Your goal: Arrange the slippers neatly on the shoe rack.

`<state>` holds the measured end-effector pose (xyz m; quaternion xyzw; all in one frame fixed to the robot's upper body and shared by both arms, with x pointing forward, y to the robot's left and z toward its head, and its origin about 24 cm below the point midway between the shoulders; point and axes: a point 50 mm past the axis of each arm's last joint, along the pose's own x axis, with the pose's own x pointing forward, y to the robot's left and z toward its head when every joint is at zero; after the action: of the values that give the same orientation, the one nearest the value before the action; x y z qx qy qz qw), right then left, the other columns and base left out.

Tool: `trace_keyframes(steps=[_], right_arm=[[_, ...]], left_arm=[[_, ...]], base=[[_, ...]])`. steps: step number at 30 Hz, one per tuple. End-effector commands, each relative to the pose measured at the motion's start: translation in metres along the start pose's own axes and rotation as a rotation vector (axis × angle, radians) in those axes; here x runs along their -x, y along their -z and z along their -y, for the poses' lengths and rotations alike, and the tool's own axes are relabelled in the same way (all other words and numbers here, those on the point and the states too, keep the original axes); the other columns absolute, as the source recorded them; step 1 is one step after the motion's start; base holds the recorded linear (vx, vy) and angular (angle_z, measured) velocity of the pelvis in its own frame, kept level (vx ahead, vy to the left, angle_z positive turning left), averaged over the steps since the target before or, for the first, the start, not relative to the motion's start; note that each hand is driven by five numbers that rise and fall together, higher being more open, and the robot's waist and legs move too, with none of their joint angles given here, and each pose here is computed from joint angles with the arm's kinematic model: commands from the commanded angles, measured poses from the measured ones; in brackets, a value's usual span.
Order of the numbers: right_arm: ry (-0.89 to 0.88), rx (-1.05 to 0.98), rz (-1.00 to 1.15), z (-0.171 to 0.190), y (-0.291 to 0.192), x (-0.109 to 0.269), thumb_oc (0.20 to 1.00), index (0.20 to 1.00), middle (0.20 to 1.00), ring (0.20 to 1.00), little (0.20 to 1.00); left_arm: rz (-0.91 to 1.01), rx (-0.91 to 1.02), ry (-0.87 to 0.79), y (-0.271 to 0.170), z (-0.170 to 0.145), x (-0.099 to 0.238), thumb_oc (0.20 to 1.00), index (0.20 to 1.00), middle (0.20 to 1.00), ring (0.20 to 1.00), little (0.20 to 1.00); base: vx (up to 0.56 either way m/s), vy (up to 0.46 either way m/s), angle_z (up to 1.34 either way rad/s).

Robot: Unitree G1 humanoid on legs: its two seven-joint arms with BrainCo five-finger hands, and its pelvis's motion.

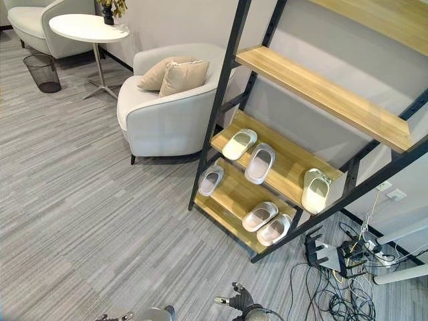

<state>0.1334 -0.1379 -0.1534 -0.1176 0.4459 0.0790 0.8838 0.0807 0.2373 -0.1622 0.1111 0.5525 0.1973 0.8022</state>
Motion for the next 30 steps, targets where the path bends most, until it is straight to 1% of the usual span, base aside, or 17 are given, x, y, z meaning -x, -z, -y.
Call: trace_keyframes(steps=[1, 4, 5, 7, 9, 10, 11, 12, 14, 16, 20, 21, 22, 24, 26, 27, 30], right_arm=[[0.071, -0.012, 0.183, 0.016, -0.032, 0.0, 1.0, 1.0, 1.0, 1.0, 1.0], [0.086, 0.018, 0.28, 0.022, -0.051, 0.001, 1.0, 1.0, 1.0, 1.0, 1.0], [0.102, 0.051, 0.287, 0.03, -0.051, 0.002, 1.0, 1.0, 1.0, 1.0, 1.0], [0.123, 0.106, 0.303, 0.049, -0.027, 0.012, 1.0, 1.0, 1.0, 1.0, 1.0], [0.143, 0.147, 0.485, 0.041, -0.086, 0.006, 1.0, 1.0, 1.0, 1.0, 1.0], [0.132, 0.183, 0.508, 0.038, -0.087, 0.009, 1.0, 1.0, 1.0, 1.0, 1.0], [0.082, 0.177, 0.629, 0.042, -0.11, 0.029, 1.0, 1.0, 1.0, 1.0, 1.0], [0.078, 0.227, 0.677, 0.049, -0.115, 0.048, 1.0, 1.0, 1.0, 1.0, 1.0], [0.128, 0.301, 0.686, 0.052, -0.129, 0.062, 1.0, 1.0, 1.0, 1.0, 1.0], [0.145, 0.299, 0.689, 0.054, -0.135, 0.062, 1.0, 1.0, 1.0, 1.0, 1.0], [0.149, 0.297, 0.787, 0.058, -0.159, 0.054, 1.0, 1.0, 1.0, 1.0, 1.0], [0.181, 0.367, 0.865, 0.064, -0.177, 0.056, 1.0, 1.0, 1.0, 1.0, 1.0], [0.181, 0.367, 0.865, 0.064, -0.177, 0.056, 1.0, 1.0, 1.0, 1.0, 1.0], [0.264, 0.4, 0.913, 0.074, -0.191, 0.059, 1.0, 1.0, 1.0, 1.0, 1.0], [0.296, 0.394, 0.922, 0.078, -0.196, 0.059, 1.0, 1.0, 1.0, 1.0, 1.0], [0.36, 0.414, 0.941, 0.091, -0.208, 0.06, 1.0, 1.0, 1.0, 1.0, 1.0], [0.411, 0.456, 0.953, 0.106, -0.225, 0.064, 1.0, 1.0, 1.0, 1.0, 1.0]], left_arm=[[0.01, 0.003, -0.026, -0.003, -0.001, 0.0, 1.0, 1.0, 1.0, 1.0, 1.0], [0.027, 0.004, -0.005, -0.007, 0.007, 0.001, 1.0, 1.0, 1.0, 1.0, 1.0], [0.028, 0.017, 0.009, -0.01, 0.01, 0.001, 1.0, 1.0, 1.0, 1.0, 1.0], [0.043, 0.028, 0.014, -0.014, 0.016, 0.002, 1.0, 1.0, 1.0, 1.0, 1.0], [0.023, 0.002, 0.037, -0.004, 0.021, 0.005, 1.0, 1.0, 1.0, 1.0, 1.0], [0.022, 0.01, 0.041, 0.001, 0.021, 0.006, 1.0, 1.0, 1.0, 1.0, 1.0], [0.005, 0.031, 0.038, 0.006, 0.02, 0.007, 1.0, 1.0, 1.0, 1.0, 1.0], [-0.012, 0.059, 0.027, 0.014, 0.018, 0.008, 1.0, 1.0, 1.0, 1.0, 1.0], [-0.036, 0.058, 0.035, 0.023, 0.019, 0.01, 1.0, 1.0, 1.0, 1.0, 1.0], [-0.039, 0.045, 0.049, 0.025, 0.022, 0.011, 1.0, 1.0, 1.0, 1.0, 1.0], [-0.033, -0.023, 0.081, 0.028, 0.027, 0.014, 1.0, 1.0, 1.0, 1.0, 1.0], [-0.026, -0.045, 0.087, 0.027, 0.028, 0.014, 1.0, 1.0, 1.0, 1.0, 1.0], [-0.026, -0.045, 0.087, 0.027, 0.028, 0.014, 1.0, 1.0, 1.0, 1.0, 1.0], [0.011, -0.056, 0.101, 0.017, 0.033, 0.013, 1.0, 1.0, 1.0, 1.0, 1.0], [0.037, -0.055, 0.108, 0.009, 0.036, 0.013, 1.0, 1.0, 1.0, 1.0, 1.0], [0.066, -0.031, 0.121, 0.0, 0.041, 0.013, 1.0, 1.0, 1.0, 1.0, 1.0], [0.079, 0.047, 0.159, -0.006, 0.049, 0.015, 1.0, 1.0, 1.0, 1.0, 1.0]], base=[[0.26, 0.052, 0.27], [0.22, -0.025, 0.42], [0.18, -0.007, 0.66], [0.13, -0.051, 0.77], [0.13, -0.156, 0.39], [0.17, -0.166, 0.03], [0.2, -0.182, 0.16], [0.18, -0.177, 0.26], [0.17, -0.218, 0.05], [0.11, -0.169, 0.06], [0.11, -0.177, 0.19], [0.08, -0.118, 0.19], [0.1, -0.165, 0.11], [0.01, -0.095, 0.1], [-0.02, -0.035, 0.25], [0.01, 0.027, 0.47], [0.09, 0.094, 0.44]])
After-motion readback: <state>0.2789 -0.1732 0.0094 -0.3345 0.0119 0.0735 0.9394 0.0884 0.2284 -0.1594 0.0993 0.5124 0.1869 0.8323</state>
